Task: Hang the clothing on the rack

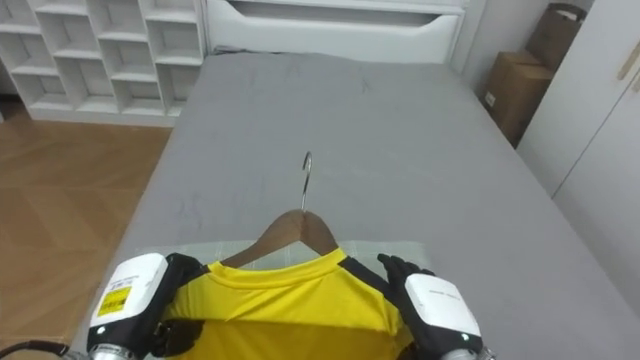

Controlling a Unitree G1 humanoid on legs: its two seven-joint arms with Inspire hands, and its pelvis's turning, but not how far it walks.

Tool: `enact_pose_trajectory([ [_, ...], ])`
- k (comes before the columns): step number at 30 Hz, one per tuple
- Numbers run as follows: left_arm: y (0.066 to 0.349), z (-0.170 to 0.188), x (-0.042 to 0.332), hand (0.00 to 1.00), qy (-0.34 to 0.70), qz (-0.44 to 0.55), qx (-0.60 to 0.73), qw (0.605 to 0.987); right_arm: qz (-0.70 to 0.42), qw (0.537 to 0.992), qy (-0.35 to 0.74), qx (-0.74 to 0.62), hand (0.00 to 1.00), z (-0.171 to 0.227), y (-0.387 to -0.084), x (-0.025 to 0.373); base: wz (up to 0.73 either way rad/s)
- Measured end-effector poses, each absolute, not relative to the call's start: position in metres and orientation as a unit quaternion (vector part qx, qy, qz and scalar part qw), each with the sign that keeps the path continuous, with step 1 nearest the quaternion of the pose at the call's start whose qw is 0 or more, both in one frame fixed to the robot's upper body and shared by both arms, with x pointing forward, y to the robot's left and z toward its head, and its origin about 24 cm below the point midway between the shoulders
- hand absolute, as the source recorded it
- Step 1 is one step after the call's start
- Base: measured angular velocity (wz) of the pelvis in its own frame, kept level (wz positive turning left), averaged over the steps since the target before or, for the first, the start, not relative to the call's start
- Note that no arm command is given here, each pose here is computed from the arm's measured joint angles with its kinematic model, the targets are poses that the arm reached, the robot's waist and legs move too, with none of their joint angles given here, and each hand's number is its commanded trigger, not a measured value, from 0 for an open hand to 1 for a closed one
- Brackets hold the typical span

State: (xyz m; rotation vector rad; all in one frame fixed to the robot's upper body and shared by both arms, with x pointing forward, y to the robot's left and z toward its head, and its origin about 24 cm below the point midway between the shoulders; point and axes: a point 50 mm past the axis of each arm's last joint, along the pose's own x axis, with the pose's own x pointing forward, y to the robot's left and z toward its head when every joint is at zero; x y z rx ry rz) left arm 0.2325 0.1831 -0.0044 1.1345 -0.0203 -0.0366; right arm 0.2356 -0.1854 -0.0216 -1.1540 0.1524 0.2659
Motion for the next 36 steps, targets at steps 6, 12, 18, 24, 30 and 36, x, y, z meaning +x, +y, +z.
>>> enact_pose_trajectory([
  [6,0.183,-0.003,0.233,1.0,-0.013,-0.015,0.542,0.84,0.133,0.826,0.067,-0.544,0.0,-0.017,-0.183,0.242,0.06],
  [12,0.179,0.003,0.235,1.0,-0.037,-0.018,0.554,0.831,0.135,0.825,0.063,-0.545,0.0,-0.014,-0.182,0.245,0.0],
  [18,0.177,0.004,0.234,1.0,-0.046,-0.025,0.558,0.828,0.139,0.814,0.048,-0.561,0.0,-0.009,-0.179,0.247,0.0],
  [24,0.172,0.003,0.234,1.0,-0.05,-0.031,0.558,0.828,0.138,0.816,0.043,-0.56,0.0,-0.008,-0.179,0.248,0.0],
  [30,0.164,0.001,0.233,1.0,-0.053,-0.041,0.555,0.829,0.132,0.815,0.048,-0.562,0.0,-0.009,-0.179,0.248,0.06],
  [36,0.155,0.006,0.232,1.0,-0.071,-0.048,0.562,0.823,0.115,0.832,0.063,-0.539,0.0,-0.015,-0.181,0.248,0.05],
])
